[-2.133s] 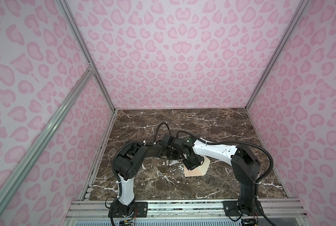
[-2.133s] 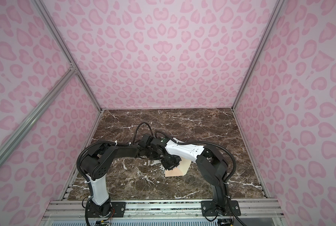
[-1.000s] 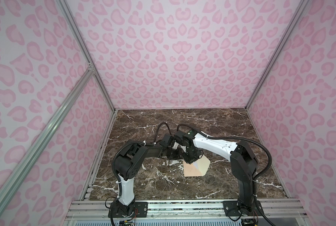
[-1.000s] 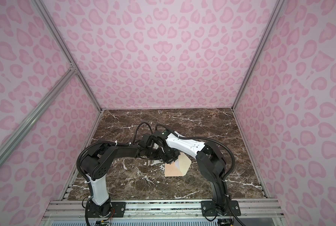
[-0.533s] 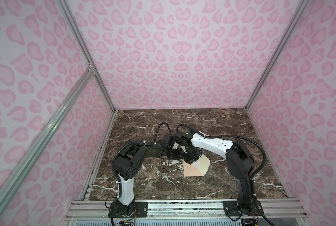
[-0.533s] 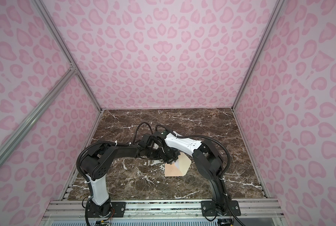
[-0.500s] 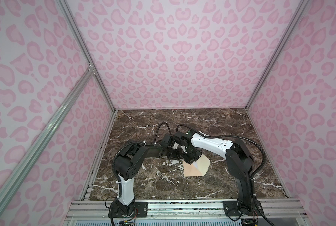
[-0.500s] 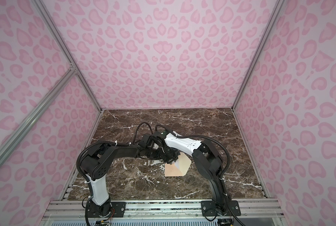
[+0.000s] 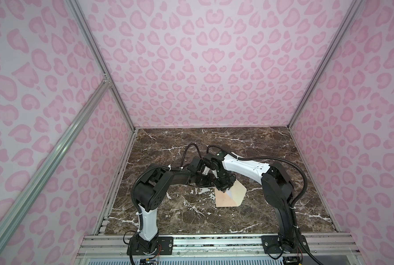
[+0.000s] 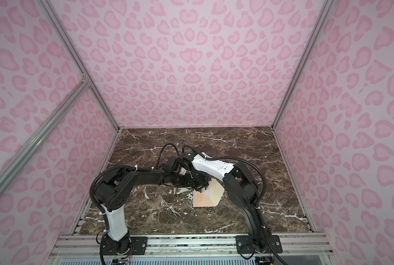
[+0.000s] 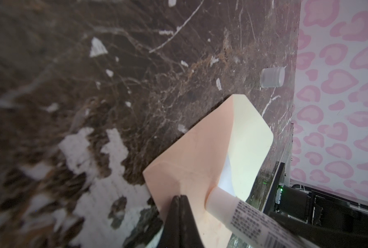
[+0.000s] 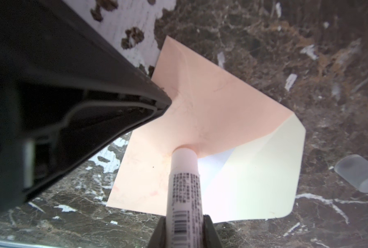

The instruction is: Place the letter into the envelope and seal it

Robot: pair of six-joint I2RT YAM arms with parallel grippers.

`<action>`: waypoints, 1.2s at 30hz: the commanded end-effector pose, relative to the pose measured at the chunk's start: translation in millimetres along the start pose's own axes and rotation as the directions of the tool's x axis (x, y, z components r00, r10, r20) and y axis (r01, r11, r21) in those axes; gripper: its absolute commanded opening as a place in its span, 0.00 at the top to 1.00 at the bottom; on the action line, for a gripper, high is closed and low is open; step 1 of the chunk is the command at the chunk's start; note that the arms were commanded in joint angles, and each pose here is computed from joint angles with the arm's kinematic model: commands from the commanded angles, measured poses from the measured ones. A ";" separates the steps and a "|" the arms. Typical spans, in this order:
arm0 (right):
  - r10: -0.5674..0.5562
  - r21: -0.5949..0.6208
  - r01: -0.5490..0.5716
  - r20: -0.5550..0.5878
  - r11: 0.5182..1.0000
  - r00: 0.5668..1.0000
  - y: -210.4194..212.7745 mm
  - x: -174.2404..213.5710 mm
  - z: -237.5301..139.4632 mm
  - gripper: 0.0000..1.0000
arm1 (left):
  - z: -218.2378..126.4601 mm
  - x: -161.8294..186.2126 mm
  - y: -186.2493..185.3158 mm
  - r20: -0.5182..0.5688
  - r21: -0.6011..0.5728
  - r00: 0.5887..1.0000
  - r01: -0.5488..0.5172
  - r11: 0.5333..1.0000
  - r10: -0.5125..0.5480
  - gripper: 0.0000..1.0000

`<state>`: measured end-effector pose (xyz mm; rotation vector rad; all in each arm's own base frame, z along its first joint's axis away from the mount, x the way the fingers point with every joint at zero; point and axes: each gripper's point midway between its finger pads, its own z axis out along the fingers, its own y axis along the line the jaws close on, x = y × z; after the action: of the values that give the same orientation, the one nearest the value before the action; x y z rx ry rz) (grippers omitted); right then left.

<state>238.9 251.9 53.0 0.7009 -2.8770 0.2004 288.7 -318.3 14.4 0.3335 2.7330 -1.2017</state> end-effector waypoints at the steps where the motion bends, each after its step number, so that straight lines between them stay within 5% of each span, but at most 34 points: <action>1: -0.027 0.017 0.026 0.003 1.000 1.000 -1.6 -8.5 14.6 1.00 | 2.2 7.9 29.4 -0.003 -0.139 0.999 0.042 0.989 -0.043 0.96; 36: 0.010 0.020 -0.012 0.094 1.000 0.996 -19.1 16.4 -41.2 1.00 | 3.3 7.4 35.4 -0.007 -0.170 0.999 0.044 0.985 -0.046 0.96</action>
<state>242.6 235.6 97.6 0.7294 -2.9840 0.1976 292.3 -320.5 14.1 0.3332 2.7310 -1.1910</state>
